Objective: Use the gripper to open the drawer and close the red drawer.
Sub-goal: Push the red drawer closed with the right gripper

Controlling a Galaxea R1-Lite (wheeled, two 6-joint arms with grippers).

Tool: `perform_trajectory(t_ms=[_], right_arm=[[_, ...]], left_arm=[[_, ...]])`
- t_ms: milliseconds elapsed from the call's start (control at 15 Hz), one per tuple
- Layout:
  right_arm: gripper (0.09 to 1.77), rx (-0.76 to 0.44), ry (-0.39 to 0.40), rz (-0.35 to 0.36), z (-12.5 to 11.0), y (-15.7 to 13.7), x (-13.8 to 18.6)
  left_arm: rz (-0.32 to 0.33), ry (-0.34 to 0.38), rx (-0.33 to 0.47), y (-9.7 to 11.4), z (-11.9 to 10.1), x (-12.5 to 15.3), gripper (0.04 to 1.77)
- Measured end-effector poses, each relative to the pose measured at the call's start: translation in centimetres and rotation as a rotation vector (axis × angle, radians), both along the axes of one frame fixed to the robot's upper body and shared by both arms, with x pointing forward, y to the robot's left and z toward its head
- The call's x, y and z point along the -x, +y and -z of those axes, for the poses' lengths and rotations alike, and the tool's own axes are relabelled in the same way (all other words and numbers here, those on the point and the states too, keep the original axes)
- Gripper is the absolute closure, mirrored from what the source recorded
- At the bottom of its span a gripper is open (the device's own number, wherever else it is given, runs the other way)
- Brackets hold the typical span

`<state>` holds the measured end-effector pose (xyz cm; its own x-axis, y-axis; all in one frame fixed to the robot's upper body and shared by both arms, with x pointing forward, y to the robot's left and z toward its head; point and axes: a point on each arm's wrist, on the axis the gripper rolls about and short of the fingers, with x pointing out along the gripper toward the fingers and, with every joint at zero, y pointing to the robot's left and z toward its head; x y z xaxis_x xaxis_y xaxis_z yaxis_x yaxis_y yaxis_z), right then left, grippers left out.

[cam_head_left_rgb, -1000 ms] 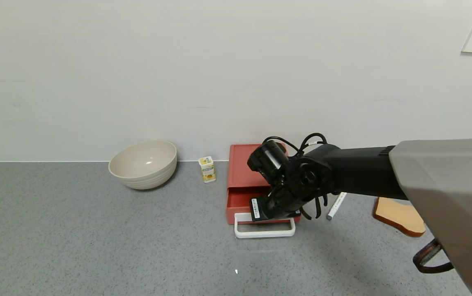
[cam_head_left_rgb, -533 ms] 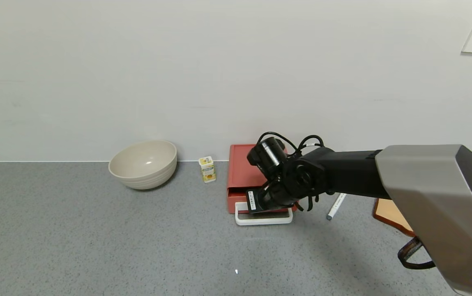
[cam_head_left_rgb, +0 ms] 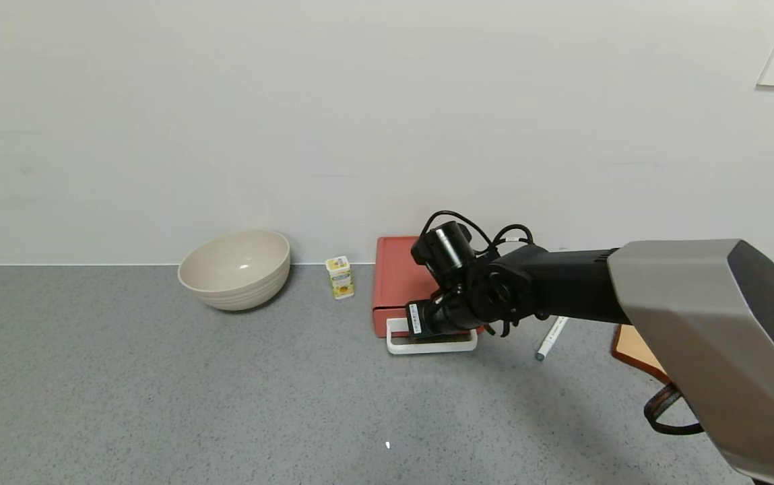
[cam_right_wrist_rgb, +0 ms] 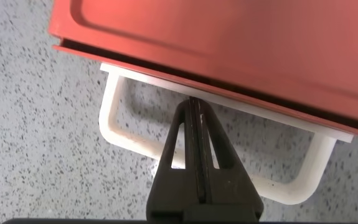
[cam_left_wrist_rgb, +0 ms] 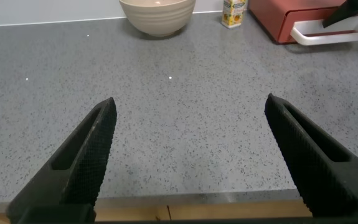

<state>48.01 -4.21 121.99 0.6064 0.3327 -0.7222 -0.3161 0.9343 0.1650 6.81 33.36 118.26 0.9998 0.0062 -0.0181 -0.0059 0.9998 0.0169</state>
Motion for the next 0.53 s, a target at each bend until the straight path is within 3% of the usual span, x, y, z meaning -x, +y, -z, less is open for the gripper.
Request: perform_trajectory(t_ms=[533], right_arm=[[1.74,-0.002,-0.025,-0.013,-0.26,-0.13,-0.17]], left_arm=[[0.001,-0.001,0.0,0.0,-0.01,0.0,0.09]])
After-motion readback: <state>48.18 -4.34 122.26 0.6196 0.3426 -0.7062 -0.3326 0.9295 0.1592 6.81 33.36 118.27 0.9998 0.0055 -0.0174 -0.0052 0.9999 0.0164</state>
